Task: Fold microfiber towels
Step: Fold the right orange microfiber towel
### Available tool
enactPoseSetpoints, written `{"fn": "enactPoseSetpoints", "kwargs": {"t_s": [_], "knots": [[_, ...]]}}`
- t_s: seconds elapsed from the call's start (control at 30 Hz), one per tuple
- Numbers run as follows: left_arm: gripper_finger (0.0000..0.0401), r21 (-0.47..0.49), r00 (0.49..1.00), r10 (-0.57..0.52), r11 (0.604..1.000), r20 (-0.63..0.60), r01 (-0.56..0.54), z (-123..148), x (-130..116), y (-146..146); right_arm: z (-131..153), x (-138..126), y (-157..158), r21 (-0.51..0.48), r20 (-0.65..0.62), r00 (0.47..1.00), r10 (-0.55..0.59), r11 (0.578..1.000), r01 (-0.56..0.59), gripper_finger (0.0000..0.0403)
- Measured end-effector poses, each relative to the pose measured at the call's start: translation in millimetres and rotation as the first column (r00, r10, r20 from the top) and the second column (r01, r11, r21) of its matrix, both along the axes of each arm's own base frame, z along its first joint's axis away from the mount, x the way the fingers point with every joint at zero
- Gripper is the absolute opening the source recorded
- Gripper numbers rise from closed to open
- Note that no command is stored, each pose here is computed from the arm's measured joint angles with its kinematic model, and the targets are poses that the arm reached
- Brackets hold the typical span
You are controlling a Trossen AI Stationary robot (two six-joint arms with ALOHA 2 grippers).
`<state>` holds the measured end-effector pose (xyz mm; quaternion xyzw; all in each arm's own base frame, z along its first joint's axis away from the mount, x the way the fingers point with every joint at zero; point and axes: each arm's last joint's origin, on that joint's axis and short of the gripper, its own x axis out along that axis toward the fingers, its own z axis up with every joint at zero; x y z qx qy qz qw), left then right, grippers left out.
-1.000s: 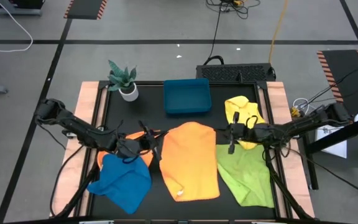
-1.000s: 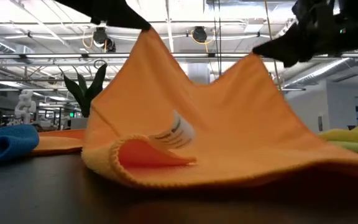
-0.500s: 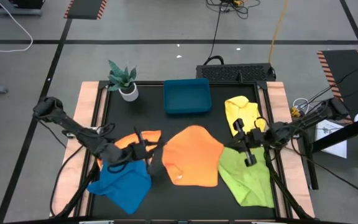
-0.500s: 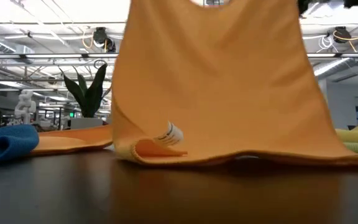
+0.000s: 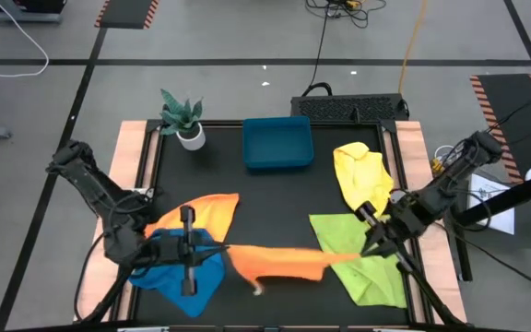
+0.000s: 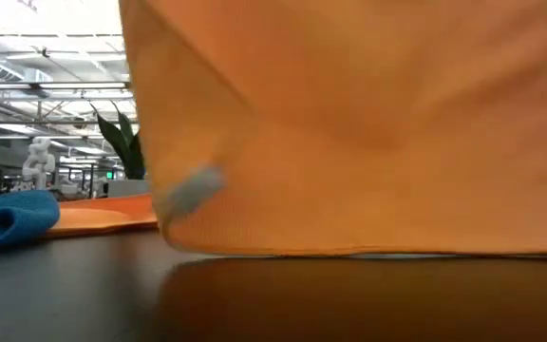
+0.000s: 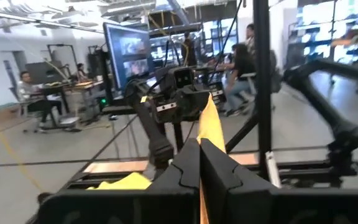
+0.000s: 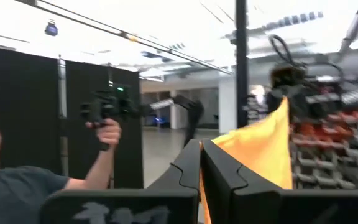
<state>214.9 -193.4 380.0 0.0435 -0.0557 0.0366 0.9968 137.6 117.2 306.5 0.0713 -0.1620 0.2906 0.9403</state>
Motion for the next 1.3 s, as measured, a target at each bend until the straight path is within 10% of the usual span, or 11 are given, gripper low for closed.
{"fn": "enactPoseSetpoints", "kwargs": {"t_s": [0.5, 0.87, 1.3], "knots": [[0.0001, -0.017, 0.946, 0.247, 0.966, -0.211, -0.257, -26.3, 4.8, 14.4, -6.0, 5.3, 3.2, -0.097, -0.142, 0.945, -0.295, 0.954, 0.283, 0.0000], [0.0002, 0.092, 0.804, 0.451, 0.887, -0.389, -0.453, -92.6, 29.1, 73.2, -31.9, 17.4, -19.4, -0.336, -0.239, 0.680, -0.693, 0.716, 0.612, 0.0000], [0.0003, 0.075, 0.674, 0.516, 0.819, -0.528, -0.569, -156.7, 37.9, 144.2, -84.4, 22.9, -73.0, -0.422, -0.294, 0.428, -0.855, 0.518, 0.744, 0.0000]]}}
